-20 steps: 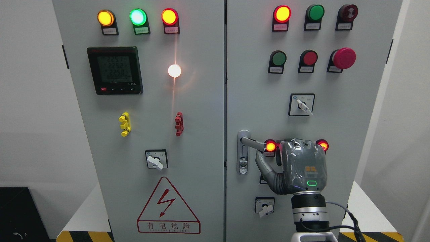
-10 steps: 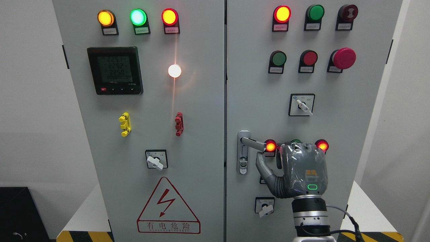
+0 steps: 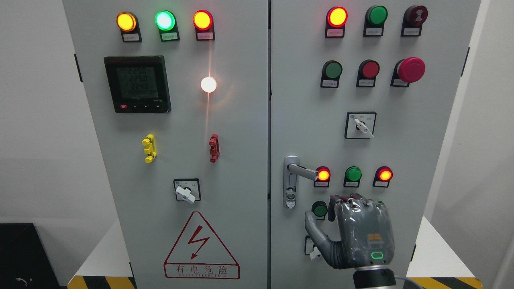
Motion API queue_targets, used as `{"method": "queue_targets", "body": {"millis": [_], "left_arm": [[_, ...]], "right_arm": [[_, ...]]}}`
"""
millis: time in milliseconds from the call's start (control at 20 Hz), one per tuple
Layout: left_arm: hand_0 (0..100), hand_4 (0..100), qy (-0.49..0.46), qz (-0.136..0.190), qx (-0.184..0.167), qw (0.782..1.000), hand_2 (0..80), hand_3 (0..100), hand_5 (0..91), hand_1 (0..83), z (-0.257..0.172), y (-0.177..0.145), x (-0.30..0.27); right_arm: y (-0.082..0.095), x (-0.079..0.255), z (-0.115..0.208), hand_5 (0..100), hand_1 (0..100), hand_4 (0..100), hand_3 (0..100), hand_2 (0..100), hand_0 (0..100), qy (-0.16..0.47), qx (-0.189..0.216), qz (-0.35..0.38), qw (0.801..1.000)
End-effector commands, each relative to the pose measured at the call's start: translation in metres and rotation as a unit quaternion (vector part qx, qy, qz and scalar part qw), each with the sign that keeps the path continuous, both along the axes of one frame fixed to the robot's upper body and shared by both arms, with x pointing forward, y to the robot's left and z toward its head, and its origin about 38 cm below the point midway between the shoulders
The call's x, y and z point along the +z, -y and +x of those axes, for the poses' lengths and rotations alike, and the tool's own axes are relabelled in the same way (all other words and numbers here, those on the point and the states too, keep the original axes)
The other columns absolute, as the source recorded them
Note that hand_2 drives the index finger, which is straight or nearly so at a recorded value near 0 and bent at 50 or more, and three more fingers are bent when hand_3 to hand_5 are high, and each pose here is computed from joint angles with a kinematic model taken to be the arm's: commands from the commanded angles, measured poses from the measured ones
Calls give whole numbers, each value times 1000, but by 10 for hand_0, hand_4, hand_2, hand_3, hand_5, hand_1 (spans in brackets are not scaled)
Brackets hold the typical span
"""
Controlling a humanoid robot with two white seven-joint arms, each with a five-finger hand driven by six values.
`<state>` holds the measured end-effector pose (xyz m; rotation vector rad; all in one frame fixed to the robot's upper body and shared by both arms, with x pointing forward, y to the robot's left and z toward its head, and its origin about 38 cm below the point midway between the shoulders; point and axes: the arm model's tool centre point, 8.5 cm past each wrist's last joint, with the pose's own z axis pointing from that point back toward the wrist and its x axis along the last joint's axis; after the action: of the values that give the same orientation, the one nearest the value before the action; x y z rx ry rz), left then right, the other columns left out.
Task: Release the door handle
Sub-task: 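Open the right hand and pull it away from the handle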
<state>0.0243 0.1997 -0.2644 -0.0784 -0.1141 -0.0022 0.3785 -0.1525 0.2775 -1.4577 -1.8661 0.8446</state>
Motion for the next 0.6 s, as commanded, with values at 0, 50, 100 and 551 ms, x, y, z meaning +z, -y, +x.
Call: {"method": "queue_targets", "body": {"millis": [0, 50, 100, 551], "left_arm": [[120, 0, -9, 0, 1, 1000, 0, 0, 0, 556, -12, 0, 0], [120, 0, -9, 0, 1, 1000, 0, 0, 0, 556, -12, 0, 0], [120, 0, -10, 0, 1, 1000, 0, 0, 0, 556, -12, 0, 0], [120, 0, -9, 0, 1, 1000, 0, 0, 0, 556, -12, 0, 0]], "right_arm": [[30, -1, -39, 546, 239, 527, 465, 315, 399, 15, -20, 13, 1000], [32, -3, -41, 497, 241, 464, 407, 283, 403, 13, -19, 19, 1000], [34, -3, -41, 407, 241, 390, 352, 241, 405, 11, -18, 26, 999], [53, 0, -45, 93, 201, 73, 66, 18, 435, 35, 34, 71, 996]]}}
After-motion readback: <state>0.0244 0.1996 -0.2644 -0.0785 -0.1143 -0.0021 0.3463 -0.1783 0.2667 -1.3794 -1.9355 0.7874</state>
